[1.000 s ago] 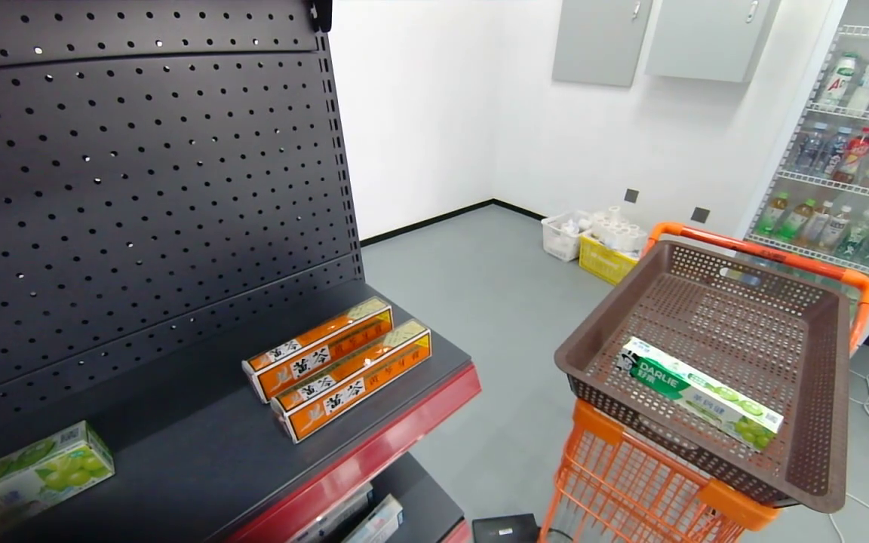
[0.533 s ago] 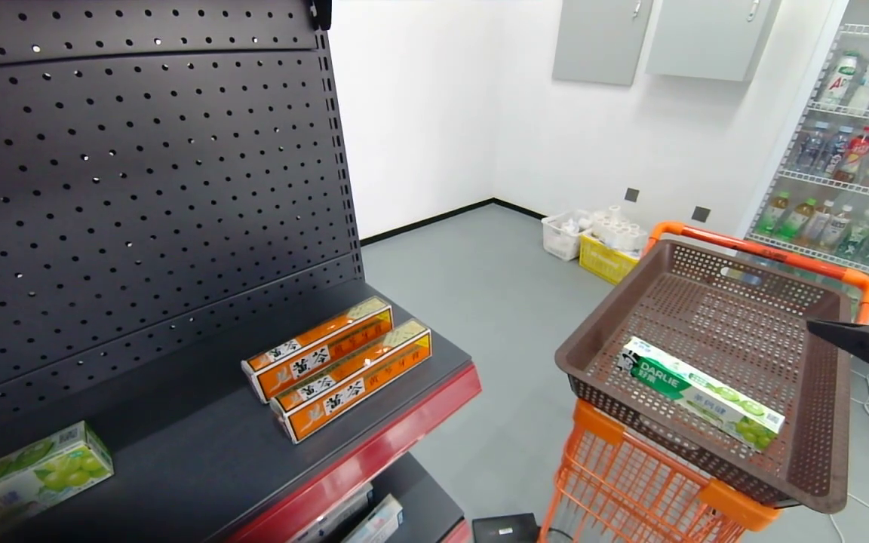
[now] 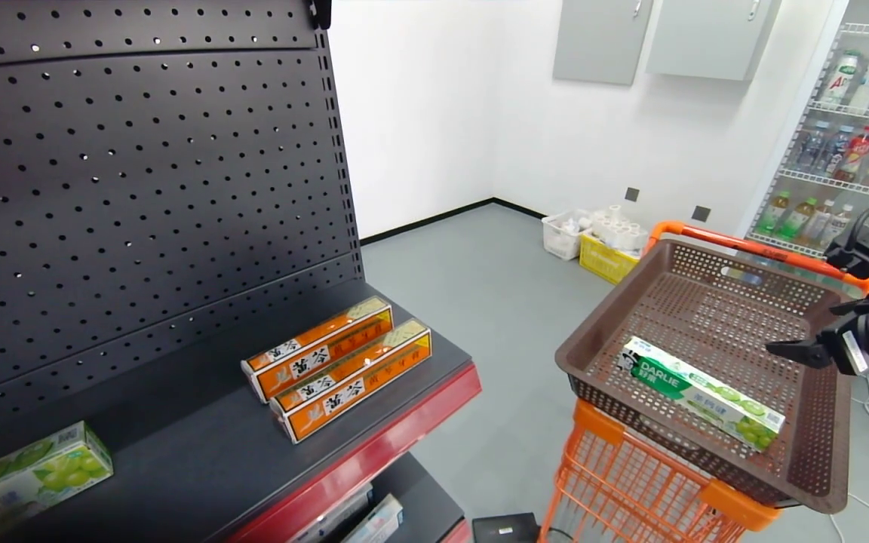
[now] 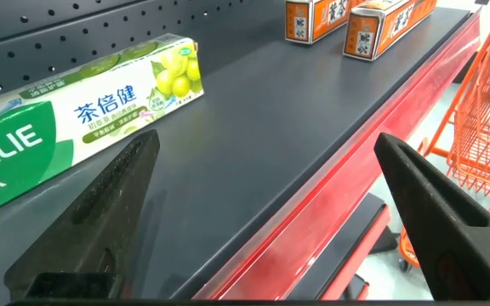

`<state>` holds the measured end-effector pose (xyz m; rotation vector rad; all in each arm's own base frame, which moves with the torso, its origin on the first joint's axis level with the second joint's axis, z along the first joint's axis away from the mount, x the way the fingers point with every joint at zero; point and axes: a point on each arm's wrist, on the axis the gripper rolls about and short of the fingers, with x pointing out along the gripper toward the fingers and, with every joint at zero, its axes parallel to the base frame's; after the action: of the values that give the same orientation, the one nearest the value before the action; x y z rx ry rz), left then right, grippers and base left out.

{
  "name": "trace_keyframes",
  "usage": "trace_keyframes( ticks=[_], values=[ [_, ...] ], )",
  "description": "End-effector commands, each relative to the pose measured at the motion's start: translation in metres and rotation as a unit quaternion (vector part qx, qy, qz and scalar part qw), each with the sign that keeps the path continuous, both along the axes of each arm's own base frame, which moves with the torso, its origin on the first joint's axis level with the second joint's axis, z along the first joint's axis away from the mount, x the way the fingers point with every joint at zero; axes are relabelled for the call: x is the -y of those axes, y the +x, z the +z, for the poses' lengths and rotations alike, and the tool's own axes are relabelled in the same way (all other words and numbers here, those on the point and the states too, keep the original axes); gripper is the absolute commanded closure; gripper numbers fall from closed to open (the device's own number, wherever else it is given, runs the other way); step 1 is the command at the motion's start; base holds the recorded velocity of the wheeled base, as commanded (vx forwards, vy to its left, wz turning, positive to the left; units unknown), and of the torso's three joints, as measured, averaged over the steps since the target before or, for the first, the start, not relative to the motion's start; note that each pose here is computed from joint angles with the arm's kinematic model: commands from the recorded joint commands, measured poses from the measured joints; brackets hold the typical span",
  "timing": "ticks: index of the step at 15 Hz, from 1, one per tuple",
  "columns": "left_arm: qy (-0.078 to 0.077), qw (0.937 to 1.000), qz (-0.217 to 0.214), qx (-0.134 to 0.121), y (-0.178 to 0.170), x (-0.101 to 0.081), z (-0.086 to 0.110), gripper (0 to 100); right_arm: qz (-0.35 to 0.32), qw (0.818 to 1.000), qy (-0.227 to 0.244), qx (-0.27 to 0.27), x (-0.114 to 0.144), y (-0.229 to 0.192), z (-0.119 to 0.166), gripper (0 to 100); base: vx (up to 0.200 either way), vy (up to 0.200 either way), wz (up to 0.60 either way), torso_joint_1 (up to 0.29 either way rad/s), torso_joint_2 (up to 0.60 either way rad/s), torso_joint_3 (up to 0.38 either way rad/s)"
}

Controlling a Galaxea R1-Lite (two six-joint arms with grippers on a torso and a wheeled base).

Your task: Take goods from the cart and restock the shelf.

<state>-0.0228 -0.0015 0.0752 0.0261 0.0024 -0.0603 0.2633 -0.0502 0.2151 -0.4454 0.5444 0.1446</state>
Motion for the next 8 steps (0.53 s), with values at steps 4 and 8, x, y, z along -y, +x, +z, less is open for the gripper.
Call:
trace_keyframes(
  ticks=[4,8],
  values=[
    [0.000,1.0000,0.000,0.000,0.000,0.000,0.000,0,0.048,0.995,0.023,-0.087,-0.005,0.055,-0.025,0,0.000,0.000,0.00,0.000,0.00,0.000],
    [0.000,1.0000,0.000,0.000,0.000,0.000,0.000,0,0.071,0.990,0.029,-0.121,-0.011,0.084,-0.048,0,0.000,0.000,0.00,0.000,0.00,0.000]
  ],
)
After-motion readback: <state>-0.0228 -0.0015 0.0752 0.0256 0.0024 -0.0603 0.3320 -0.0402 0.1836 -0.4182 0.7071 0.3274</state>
